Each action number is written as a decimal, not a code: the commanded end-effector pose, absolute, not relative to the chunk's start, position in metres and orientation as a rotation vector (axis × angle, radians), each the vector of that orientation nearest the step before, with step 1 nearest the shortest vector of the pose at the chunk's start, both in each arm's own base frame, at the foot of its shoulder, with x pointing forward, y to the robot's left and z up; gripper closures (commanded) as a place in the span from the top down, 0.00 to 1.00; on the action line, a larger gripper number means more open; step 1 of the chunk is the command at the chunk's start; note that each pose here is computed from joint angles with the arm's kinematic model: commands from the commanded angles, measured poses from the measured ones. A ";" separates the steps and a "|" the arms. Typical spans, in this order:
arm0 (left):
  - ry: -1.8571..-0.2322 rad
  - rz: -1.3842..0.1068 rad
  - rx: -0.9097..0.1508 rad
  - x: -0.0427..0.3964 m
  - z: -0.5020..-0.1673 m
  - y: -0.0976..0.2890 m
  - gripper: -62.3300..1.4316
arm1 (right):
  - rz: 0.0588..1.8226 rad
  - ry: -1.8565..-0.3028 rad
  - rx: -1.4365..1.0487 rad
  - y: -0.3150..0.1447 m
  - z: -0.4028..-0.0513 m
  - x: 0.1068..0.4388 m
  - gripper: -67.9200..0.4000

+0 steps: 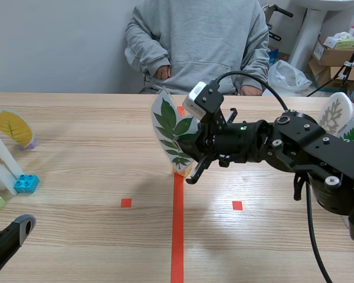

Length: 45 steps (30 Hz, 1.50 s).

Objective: Do the leaf sorting experiment

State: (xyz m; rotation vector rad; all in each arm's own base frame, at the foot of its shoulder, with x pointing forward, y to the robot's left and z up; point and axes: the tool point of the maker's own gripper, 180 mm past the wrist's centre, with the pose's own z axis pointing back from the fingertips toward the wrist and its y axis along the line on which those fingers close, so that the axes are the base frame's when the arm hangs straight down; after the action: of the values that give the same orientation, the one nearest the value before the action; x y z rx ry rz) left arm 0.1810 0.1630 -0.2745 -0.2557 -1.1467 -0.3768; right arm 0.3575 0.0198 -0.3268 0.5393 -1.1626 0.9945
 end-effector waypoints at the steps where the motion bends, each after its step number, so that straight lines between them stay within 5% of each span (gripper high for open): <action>1: -1.190 -0.382 -0.273 0.186 -0.263 0.156 0.83 | 0.997 -1.231 0.545 0.019 -0.306 0.362 0.03; 15: -1.190 -0.382 -0.273 0.186 -0.263 0.156 0.83 | 0.903 -1.274 0.441 -0.032 -0.286 0.329 0.03; 32: -1.190 -0.382 -0.274 0.186 -0.263 0.156 0.83 | 0.465 -1.263 0.041 -0.215 -0.305 0.363 0.03; 45: -1.196 -0.376 -0.279 0.186 -0.262 0.156 0.83 | 0.310 -1.273 -0.088 -0.279 -0.311 0.369 0.03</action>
State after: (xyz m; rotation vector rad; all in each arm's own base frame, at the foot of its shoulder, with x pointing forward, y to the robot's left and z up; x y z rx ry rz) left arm 0.1814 0.1628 -0.2735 -0.2589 -1.1520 -0.3731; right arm 0.3596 -0.2791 -0.3301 -0.0802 -1.2220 0.2973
